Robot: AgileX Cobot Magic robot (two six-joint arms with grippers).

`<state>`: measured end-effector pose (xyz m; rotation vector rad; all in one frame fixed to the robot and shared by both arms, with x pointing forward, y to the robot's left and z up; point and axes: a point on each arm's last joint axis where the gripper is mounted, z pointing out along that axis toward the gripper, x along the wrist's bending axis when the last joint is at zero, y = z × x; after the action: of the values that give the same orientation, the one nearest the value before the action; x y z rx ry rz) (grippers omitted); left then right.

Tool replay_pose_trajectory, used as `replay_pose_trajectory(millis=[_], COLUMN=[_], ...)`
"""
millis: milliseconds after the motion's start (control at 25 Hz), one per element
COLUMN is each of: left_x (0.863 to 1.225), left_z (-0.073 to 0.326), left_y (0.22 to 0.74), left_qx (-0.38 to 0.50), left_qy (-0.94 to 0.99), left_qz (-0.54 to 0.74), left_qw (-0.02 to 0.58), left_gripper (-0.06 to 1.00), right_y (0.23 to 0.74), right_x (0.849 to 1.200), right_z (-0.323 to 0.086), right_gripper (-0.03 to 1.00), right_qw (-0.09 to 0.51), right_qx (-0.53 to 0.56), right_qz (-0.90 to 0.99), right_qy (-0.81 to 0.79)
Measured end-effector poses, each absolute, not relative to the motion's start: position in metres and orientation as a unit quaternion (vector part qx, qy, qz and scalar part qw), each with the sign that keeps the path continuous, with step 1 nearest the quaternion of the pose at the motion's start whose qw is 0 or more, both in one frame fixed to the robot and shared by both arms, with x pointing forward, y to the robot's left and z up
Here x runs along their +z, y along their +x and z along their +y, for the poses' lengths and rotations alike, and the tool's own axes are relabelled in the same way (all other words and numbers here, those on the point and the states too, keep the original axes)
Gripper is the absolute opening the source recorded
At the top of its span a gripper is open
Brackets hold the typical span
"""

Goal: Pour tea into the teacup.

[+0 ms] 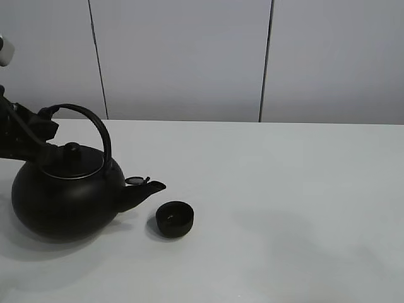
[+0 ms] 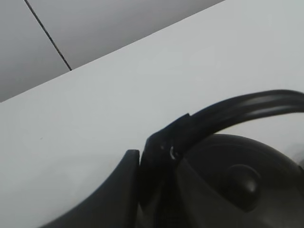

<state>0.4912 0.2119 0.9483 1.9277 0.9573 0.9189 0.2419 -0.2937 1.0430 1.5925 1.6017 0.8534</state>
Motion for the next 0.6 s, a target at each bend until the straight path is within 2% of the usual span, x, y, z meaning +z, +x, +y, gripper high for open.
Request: replay_pose_trajectory(millis=[600], left_x=[0.9547], left_z=[0.2097], left_y=[0.4980], left_qx=[0.373], left_qy=[0.766], left_qz=[0.358], left_qw=[0.382], left_gripper=[0.12], right_y=[0.2419], right_x=[1.0430], right_z=[-0.2937], right_gripper=[0.47], right_qw=[0.356], right_qx=[0.330], right_qz=[0.620], right_qy=[0.616])
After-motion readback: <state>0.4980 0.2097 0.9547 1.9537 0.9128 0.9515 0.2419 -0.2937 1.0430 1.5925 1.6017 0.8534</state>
